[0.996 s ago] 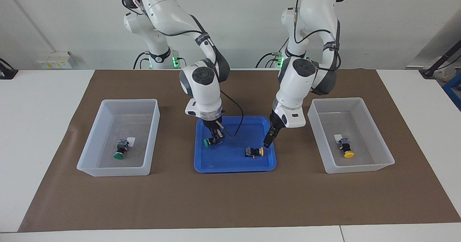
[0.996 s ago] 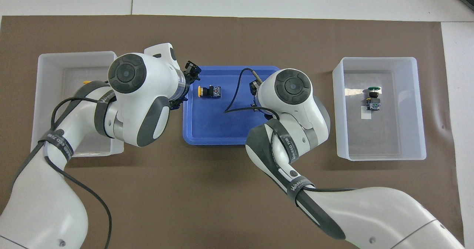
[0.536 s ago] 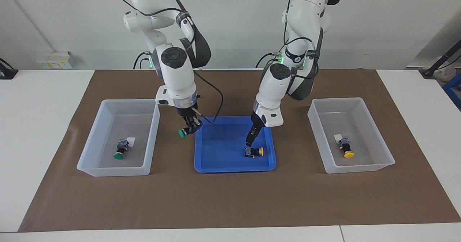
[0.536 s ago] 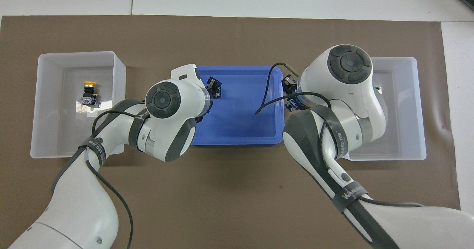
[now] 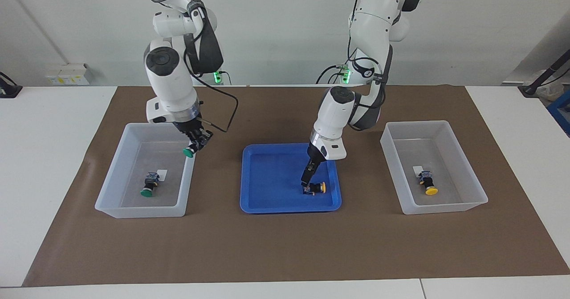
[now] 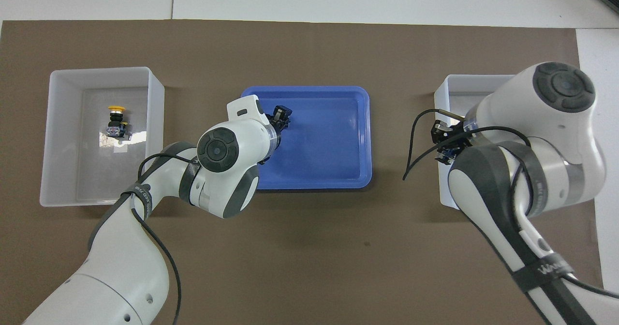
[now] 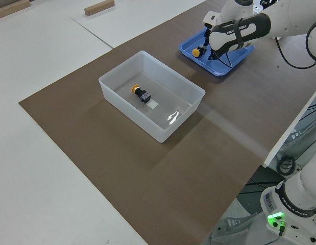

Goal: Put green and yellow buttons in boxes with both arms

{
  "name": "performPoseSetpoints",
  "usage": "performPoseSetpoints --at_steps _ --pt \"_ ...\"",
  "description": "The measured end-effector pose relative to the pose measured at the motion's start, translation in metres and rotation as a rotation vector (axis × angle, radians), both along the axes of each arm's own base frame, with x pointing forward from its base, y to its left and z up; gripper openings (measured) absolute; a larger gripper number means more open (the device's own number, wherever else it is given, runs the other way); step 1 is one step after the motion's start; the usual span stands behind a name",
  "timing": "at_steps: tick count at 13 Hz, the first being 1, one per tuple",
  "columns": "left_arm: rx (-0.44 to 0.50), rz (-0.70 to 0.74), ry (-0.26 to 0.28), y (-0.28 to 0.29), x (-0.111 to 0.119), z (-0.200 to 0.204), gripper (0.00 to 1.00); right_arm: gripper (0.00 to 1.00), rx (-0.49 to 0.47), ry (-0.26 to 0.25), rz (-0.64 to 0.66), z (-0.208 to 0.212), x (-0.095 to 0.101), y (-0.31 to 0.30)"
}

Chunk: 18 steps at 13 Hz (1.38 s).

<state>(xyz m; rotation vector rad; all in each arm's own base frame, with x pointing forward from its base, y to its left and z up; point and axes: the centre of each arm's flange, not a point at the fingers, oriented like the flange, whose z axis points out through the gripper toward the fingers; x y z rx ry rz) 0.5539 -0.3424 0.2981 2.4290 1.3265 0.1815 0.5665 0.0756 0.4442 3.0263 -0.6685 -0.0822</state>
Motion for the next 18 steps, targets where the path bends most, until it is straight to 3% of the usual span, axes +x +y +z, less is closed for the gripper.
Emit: performPoseSetpoints --at_steps 4,8,11,18 --pt "-0.007 0.003 -0.013 0.001 0.0 -0.001 0.74 0.32 0.025 0.038 0.252 -0.017 -0.004 -0.062" --pt "-0.021 0.048 -0.031 0.009 0.011 0.007 0.74 0.32 0.038 0.011 0.455 -0.05 -0.006 -0.074" --pt "-0.031 0.072 -0.044 0.015 0.021 0.013 0.79 0.32 0.044 0.002 0.505 -0.073 0.0 -0.095" --pt "-0.04 0.097 -0.049 0.02 0.022 -0.003 0.79 0.32 0.054 -0.003 0.552 -0.119 0.006 -0.089"
